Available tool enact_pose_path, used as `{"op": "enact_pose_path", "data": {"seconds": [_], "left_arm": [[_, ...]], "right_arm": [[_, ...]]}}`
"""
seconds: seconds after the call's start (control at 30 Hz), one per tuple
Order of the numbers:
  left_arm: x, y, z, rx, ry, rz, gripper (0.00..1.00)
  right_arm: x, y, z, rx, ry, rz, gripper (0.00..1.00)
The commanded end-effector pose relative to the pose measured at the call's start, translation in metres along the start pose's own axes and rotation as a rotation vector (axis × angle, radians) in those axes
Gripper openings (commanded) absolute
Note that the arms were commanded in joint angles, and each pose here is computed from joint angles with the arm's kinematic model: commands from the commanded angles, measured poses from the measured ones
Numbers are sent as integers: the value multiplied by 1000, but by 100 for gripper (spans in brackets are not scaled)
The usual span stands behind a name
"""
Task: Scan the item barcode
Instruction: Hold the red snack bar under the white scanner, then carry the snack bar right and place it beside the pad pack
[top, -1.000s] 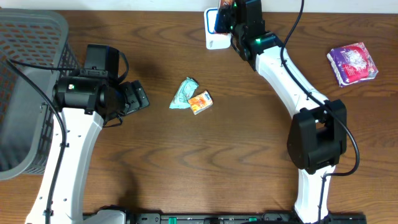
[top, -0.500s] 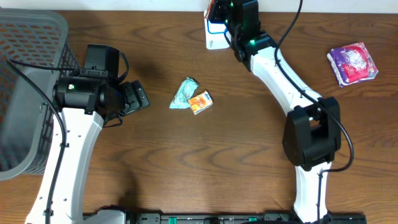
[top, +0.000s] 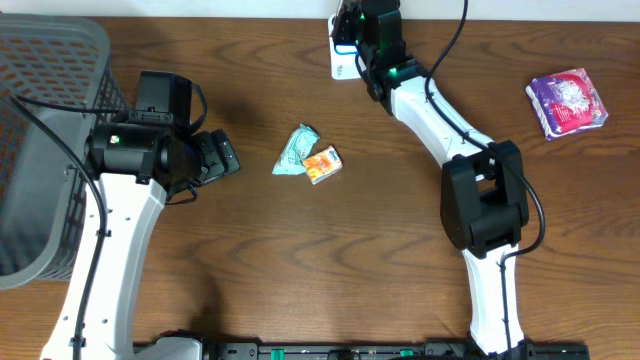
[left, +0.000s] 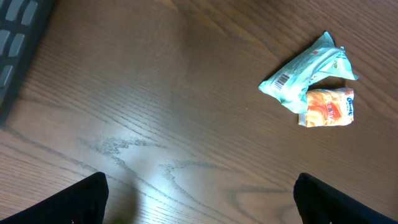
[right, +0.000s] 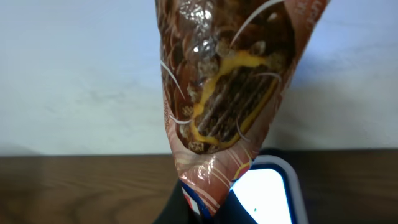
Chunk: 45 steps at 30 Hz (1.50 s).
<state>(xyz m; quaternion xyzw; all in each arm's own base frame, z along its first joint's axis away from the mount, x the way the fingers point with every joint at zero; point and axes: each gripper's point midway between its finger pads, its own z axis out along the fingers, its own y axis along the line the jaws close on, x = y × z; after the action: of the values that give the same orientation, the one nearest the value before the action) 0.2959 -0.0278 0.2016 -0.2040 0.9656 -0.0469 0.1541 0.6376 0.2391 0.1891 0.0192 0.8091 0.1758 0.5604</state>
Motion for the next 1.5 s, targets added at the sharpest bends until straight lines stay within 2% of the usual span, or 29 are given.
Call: {"op": "enact_pose_path", "data": {"seconds": [0.0, 0.17, 0.3, 0.53, 0.63, 0.73, 0.87, 1.0, 1.1, 1.23, 1.3, 1.33, 1.4, 1.47], "left_arm": [[-1, 4, -1, -12, -7, 1, 95], [-1, 4, -1, -12, -7, 1, 95], [-1, 4, -1, -12, -7, 1, 95], [-1, 4, -1, -12, -7, 1, 95], [-1, 4, -1, -12, -7, 2, 95], [-1, 4, -1, -12, -7, 2, 95], [-1, 4, -1, -12, -7, 1, 95], [-1, 4, -1, -12, -7, 1, 95], [-1, 4, -1, -12, -7, 2, 95], [-1, 4, -1, -12, -7, 1, 95], [-1, 4, -1, -12, -7, 1, 95], [-1, 4, -1, -12, -7, 1, 95], [-1, 4, -1, -12, -7, 1, 95], [-1, 4, -1, -12, -7, 1, 95]], "right_arm": [[-2, -10, -1, 61, 11, -50, 1], [19, -20, -3, 93, 102, -60, 1], [20, -21, -3, 96, 108, -61, 1], [-46, -44, -32, 142, 45, -34, 1], [-67, -85, -56, 230, 76, -14, 1], [-72, -138, -81, 330, 150, -27, 1], [-49, -204, -110, 421, 357, -214, 1], [-3, -259, -139, 428, 635, -395, 1], [17, -298, -159, 480, 757, -412, 1], [30, -343, -176, 562, 807, -331, 1], [38, -360, -183, 585, 830, -287, 6], [42, -366, -187, 590, 841, -266, 18], [47, -372, -190, 596, 854, -238, 57], [49, -377, -192, 617, 842, -186, 82]]}}
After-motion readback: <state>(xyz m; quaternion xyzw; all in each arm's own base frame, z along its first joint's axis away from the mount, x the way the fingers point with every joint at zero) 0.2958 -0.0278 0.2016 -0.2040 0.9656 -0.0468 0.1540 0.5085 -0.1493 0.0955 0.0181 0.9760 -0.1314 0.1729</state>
